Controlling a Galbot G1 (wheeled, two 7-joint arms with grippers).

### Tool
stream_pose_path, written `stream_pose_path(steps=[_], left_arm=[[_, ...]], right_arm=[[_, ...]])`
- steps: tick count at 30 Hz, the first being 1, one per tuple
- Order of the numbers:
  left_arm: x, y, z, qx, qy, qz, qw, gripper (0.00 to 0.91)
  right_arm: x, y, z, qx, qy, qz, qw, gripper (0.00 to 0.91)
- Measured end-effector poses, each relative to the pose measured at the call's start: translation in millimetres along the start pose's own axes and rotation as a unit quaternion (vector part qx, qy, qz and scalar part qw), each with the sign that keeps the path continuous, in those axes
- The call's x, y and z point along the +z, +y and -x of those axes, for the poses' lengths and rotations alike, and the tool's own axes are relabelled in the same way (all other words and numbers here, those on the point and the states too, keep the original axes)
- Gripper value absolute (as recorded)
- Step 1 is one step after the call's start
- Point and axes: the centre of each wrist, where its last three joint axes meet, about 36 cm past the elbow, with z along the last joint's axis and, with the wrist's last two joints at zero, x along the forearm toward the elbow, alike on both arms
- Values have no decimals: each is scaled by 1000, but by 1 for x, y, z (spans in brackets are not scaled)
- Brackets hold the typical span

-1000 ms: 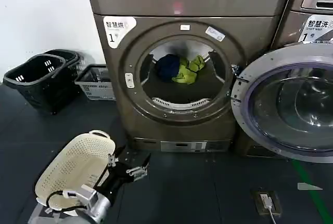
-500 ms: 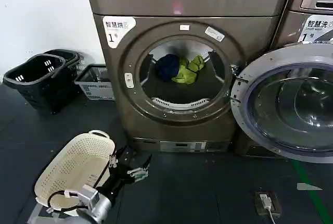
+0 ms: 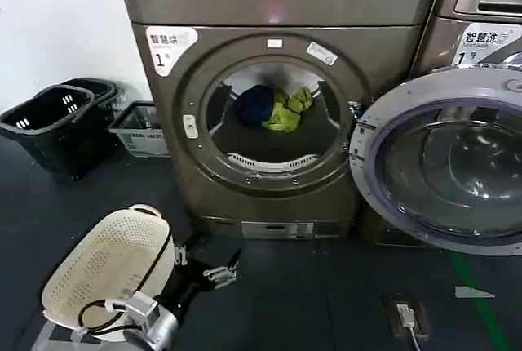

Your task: Grasp the clothes from the dryer.

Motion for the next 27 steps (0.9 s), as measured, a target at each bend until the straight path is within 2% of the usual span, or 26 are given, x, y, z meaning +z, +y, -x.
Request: stream_pose_path(steps=[27], left_arm=[[3,-9,7,12,10,-1,1000,907]], right_arm=[[-5,-1,2,-5,-5,-4,1000,907]])
